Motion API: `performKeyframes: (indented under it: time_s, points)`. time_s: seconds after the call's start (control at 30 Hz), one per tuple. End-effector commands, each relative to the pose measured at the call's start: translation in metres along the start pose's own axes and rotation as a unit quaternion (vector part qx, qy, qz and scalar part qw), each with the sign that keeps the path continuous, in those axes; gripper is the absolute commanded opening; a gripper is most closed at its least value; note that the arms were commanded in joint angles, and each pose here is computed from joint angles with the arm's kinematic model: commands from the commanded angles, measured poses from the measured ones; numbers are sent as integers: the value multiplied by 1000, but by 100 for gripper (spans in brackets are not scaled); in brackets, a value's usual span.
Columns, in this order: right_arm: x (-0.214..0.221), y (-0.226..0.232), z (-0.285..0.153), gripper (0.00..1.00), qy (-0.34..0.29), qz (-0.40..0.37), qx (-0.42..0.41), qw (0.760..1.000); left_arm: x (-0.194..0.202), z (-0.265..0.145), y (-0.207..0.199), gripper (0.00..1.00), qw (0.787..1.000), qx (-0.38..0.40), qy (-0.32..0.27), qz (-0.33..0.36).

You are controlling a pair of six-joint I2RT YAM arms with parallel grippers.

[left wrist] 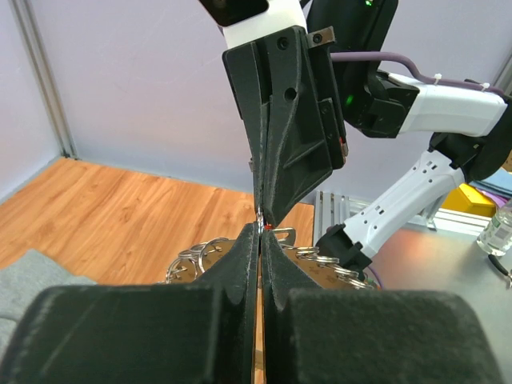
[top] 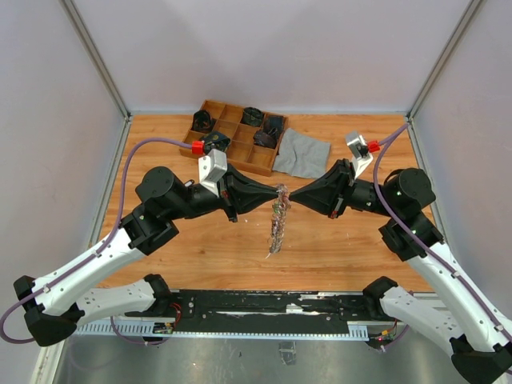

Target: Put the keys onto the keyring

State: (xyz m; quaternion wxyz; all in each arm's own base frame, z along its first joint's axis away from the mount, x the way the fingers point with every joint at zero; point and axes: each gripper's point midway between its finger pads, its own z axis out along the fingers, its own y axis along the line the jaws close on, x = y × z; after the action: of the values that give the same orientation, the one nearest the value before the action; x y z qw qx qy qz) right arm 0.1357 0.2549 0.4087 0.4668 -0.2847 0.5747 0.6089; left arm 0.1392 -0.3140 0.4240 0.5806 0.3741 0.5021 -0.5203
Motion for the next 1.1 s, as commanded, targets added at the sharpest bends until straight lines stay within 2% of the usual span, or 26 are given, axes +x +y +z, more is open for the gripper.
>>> performKeyframes:
  time_s: [0.0,0.63,0.9,1.07]
  points:
    - [-11,11,-3,1,-4,-36,4,999,-23,-1,-4,1,999,5,-40,16]
    - [1,0,-4,1,48,-15,35,998,-21,0,-2,1,999,3,-34,18]
    - [4,2,1,0,54,-13,27,998,-21,2,-4,1,999,9,-34,15]
    - [2,2,-4,1,44,-39,37,998,-21,0,-4,1,999,8,-34,15]
